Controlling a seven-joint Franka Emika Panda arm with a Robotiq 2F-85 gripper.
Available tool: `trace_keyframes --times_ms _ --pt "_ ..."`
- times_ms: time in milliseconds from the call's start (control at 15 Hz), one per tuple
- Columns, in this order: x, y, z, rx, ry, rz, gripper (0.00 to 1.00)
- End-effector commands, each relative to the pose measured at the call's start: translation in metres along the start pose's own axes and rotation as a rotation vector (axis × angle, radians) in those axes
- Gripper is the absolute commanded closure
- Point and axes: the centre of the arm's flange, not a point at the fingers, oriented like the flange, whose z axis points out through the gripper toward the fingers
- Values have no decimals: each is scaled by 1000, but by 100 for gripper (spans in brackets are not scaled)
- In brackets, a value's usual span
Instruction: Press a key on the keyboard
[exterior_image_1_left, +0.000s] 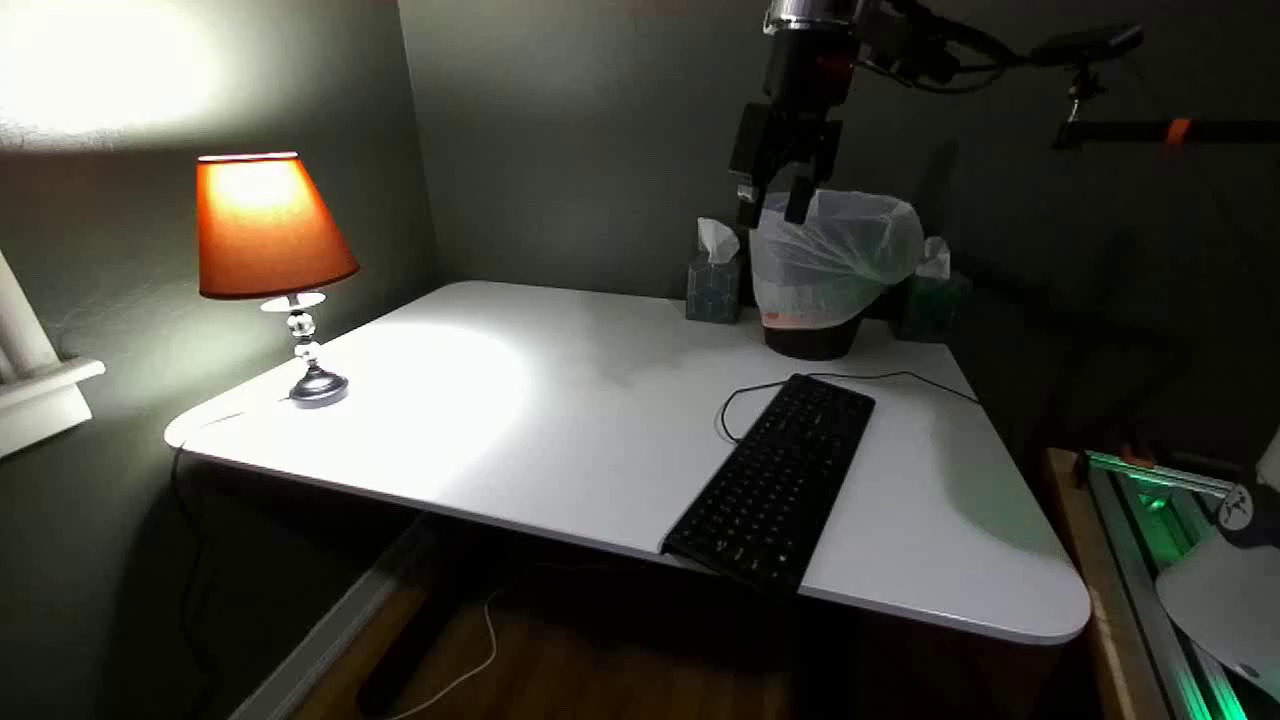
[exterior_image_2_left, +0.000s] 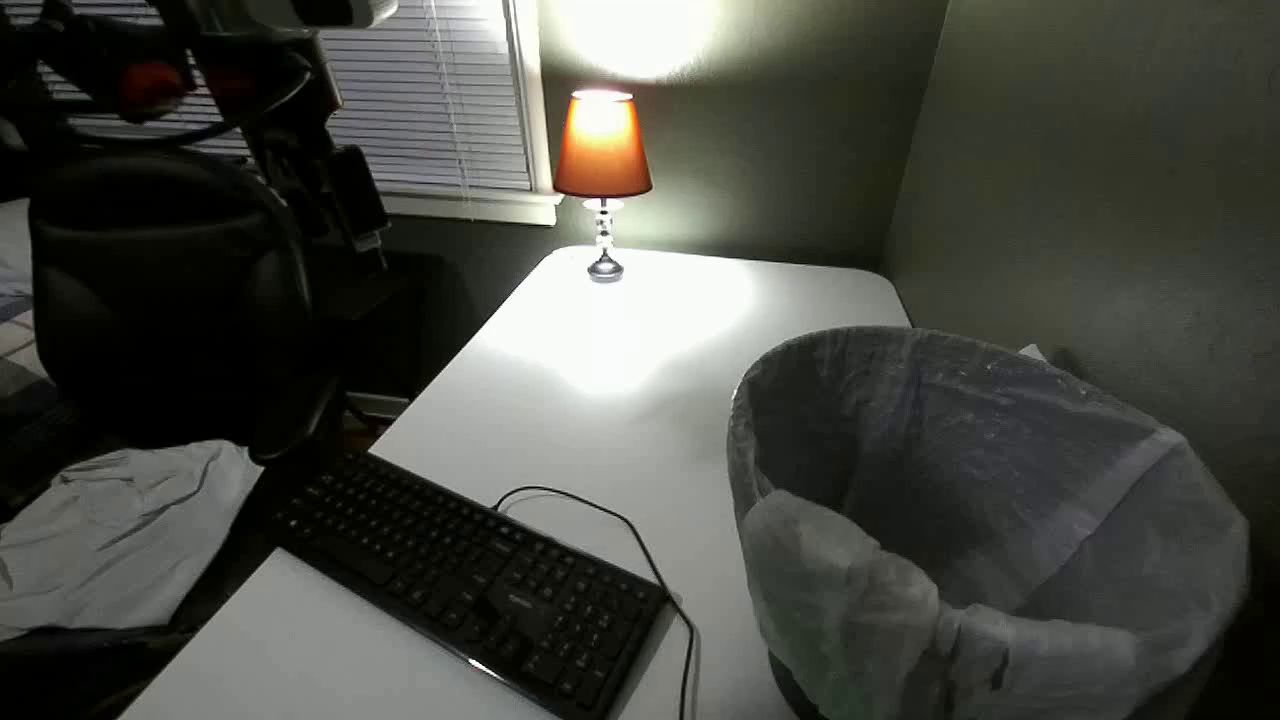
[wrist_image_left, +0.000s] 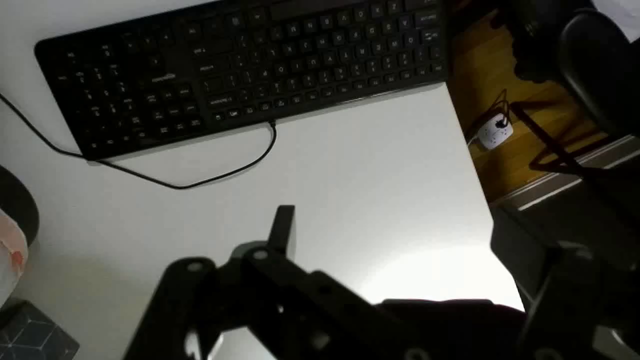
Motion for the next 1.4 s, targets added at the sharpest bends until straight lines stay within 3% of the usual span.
trace_keyframes --times_ms 0,733,1000,1333 --pt "0 0 0 0 0 0 0" --pt "0 0 0 0 0 0 0" --pt "1 25 17 35 -7 85 0" --pt "-6 70 46 92 26 286 0"
